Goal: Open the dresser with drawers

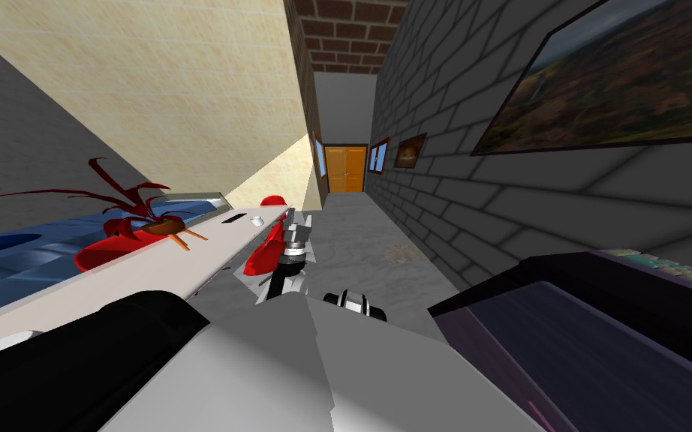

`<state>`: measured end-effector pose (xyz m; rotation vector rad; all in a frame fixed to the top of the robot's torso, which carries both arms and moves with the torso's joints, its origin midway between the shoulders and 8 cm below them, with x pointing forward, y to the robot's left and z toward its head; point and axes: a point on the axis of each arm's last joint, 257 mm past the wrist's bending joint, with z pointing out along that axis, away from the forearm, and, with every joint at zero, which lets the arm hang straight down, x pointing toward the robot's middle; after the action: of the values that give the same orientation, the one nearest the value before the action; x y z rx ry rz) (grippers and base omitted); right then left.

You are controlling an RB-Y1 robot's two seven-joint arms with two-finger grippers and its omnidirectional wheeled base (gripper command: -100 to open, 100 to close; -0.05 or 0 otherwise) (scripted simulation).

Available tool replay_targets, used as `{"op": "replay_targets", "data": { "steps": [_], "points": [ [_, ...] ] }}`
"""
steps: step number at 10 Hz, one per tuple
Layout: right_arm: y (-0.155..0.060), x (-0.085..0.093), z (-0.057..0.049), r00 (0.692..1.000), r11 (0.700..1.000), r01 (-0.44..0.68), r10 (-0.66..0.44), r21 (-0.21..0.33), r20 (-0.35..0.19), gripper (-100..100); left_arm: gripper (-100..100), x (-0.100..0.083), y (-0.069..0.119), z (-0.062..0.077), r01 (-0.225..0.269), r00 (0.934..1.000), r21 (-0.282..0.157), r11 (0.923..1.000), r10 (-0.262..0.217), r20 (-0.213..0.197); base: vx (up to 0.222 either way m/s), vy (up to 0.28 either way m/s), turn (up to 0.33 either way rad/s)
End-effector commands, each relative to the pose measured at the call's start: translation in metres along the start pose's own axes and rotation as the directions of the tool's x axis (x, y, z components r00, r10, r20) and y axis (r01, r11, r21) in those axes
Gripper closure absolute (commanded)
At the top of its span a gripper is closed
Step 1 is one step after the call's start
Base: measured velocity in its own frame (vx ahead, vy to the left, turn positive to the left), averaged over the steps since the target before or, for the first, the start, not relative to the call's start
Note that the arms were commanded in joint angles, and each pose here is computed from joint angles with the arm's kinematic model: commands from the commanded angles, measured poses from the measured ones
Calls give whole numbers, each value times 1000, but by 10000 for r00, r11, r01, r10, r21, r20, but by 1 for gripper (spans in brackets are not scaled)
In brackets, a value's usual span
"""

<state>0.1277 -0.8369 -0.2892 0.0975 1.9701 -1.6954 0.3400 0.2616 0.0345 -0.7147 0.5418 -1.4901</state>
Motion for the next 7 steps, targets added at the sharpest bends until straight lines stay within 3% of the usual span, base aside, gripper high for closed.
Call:
{"op": "replay_targets", "data": {
  "steps": [1, 2, 3, 4, 7],
  "points": [
    [16, -30, -8, 9995, 9996, -255, 252, 136, 183, 100, 0, 0, 0, 0, 0, 10000, 1, 10000, 0, -1, -126, -67, 22],
    [24, -45, -13, 9990, 9991, -376, 372, 176, 241, 100, 0, 0, 0, 0, 0, 10000, 1, 10000, 0, -1, -147, -68, 1],
    [24, -45, -13, 9996, 9997, -135, 130, 189, 236, 100, 0, 0, 0, 0, 1, 10000, 1, 10000, -1, -1, -102, -53, 35],
    [32, -60, -18, 9988, 9989, -417, 411, 218, 269, 100, 0, 0, 0, 0, 1, 10000, 1, 10000, -1, -1, -92, -55, -7],
    [39, -74, -23, 9994, 9995, -213, 207, 243, 267, 100, 0, 0, 0, 0, 0, 10000, 1, 10000, 0, 0, -57, -37, -3]
  ]
}}
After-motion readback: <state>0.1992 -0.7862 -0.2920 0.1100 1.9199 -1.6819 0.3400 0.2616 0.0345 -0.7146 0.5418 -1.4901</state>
